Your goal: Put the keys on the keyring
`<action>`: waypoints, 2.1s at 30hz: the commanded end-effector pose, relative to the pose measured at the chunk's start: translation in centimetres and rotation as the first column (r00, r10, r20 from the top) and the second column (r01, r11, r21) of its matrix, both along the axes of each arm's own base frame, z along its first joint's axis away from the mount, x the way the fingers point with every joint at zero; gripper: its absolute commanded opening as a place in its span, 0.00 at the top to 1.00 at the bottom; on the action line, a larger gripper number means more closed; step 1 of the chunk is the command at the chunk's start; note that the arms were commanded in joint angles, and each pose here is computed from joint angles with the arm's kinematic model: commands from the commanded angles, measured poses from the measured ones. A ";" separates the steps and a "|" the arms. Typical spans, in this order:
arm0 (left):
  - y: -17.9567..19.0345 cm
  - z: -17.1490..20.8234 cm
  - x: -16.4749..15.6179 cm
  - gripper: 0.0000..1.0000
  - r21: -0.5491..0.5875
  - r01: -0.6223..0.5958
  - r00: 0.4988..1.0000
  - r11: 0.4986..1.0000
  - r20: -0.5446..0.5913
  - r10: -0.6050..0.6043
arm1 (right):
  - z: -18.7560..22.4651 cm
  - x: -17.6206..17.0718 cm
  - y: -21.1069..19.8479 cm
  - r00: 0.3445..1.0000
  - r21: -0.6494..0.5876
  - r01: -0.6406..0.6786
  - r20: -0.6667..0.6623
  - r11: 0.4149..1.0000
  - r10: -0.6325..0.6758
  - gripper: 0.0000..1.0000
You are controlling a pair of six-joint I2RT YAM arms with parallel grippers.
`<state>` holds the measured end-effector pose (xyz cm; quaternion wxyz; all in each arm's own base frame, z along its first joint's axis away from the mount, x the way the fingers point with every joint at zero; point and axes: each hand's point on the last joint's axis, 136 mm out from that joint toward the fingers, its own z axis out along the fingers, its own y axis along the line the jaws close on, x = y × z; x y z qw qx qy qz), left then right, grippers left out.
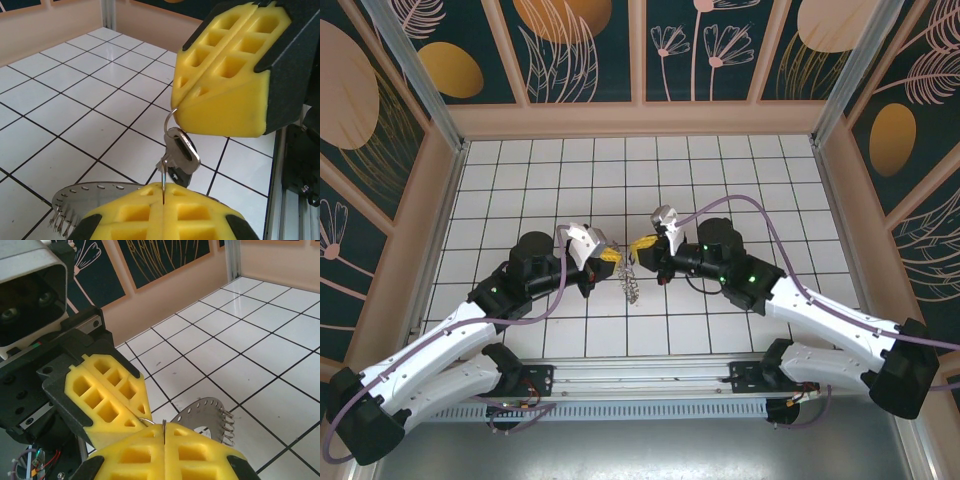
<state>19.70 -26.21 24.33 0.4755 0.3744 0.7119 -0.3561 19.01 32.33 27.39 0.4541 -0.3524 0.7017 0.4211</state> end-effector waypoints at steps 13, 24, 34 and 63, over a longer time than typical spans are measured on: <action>-0.3 2.6 0.2 1.00 -0.040 0.006 0.998 0.999 0.067 -0.003 | 0.8 -0.6 1.0 0.997 0.020 -0.073 -0.007 0.997 0.074 1.00; -0.3 2.6 0.3 1.00 -0.041 0.006 0.998 0.999 0.065 -0.003 | 0.5 -0.3 1.2 0.998 0.021 -0.062 -0.014 0.998 0.062 1.00; -0.4 2.6 0.2 1.00 -0.041 0.007 0.998 0.999 0.064 -0.005 | 0.7 0.4 1.4 0.999 0.022 -0.036 -0.007 0.999 0.037 1.00; -0.3 2.8 0.1 1.00 -0.048 0.010 0.997 0.999 0.072 -0.007 | -0.1 1.4 1.0 0.999 0.015 0.000 -0.053 1.000 0.001 1.00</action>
